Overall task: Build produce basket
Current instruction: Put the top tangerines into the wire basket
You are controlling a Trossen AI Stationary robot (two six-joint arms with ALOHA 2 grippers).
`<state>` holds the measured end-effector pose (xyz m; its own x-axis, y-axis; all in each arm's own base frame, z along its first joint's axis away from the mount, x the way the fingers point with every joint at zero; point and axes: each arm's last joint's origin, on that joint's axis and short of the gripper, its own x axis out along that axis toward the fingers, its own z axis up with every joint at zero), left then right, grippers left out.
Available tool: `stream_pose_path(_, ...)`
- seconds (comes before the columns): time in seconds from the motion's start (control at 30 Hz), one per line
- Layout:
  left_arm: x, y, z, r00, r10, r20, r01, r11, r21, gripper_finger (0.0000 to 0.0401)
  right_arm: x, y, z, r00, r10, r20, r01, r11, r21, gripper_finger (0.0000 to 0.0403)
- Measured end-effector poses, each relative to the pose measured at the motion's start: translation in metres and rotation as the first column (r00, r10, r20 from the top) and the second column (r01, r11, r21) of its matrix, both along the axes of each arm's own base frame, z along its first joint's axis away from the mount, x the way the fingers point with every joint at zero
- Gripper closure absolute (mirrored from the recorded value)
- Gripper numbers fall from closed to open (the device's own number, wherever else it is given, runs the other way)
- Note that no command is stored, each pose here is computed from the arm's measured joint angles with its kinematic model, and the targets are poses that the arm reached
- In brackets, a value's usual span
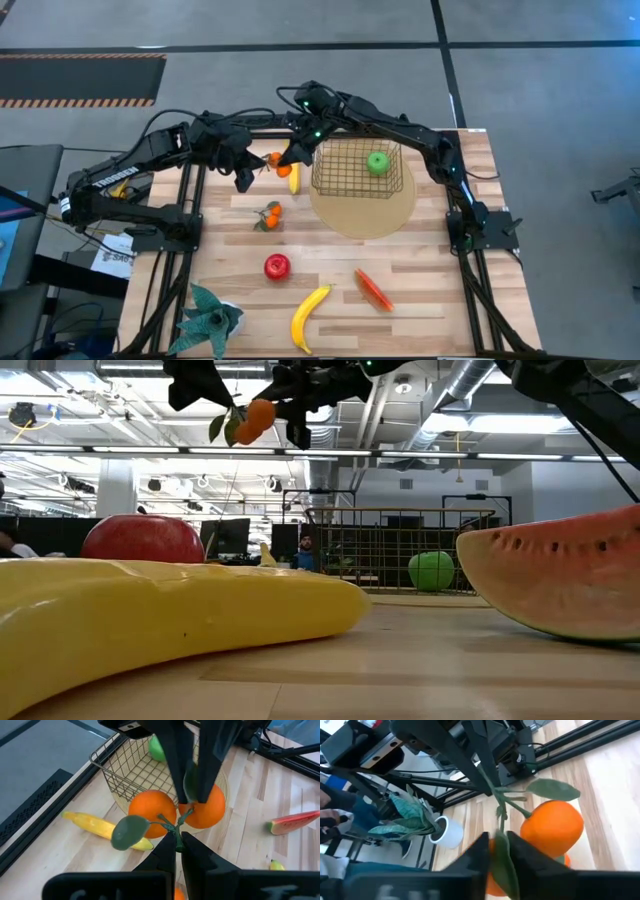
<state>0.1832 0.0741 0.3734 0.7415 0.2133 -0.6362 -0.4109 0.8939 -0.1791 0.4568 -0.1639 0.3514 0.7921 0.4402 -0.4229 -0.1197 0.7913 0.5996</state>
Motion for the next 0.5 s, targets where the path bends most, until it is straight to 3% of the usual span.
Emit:
stream_pose_path(0.1,0.0,0.0,0.0,1.0,0.001,0.0,-0.001,1.0,0.0,0.0401,-0.0002,0.0001,0.0003,1.0,0.002,0.001,-0.002,1.0,-0.002,0.0389)
stream_pose_path(0.3,0.001,0.0019,0.0018,0.999,0.034,0.012,-0.034,0.999,0.04,0.0389,-0.0004,-0.0005,0.0003,1.0,-0.024,-0.007,0.023,1.0,-0.018,0.0398)
stream_pose_path(0.5,0.0051,0.004,0.0078,0.998,0.005,0.066,-0.012,0.993,0.121,0.0317,-0.0012,-0.0008,-0.0017,0.998,-0.049,-0.032,0.048,0.998,-0.036,0.04)
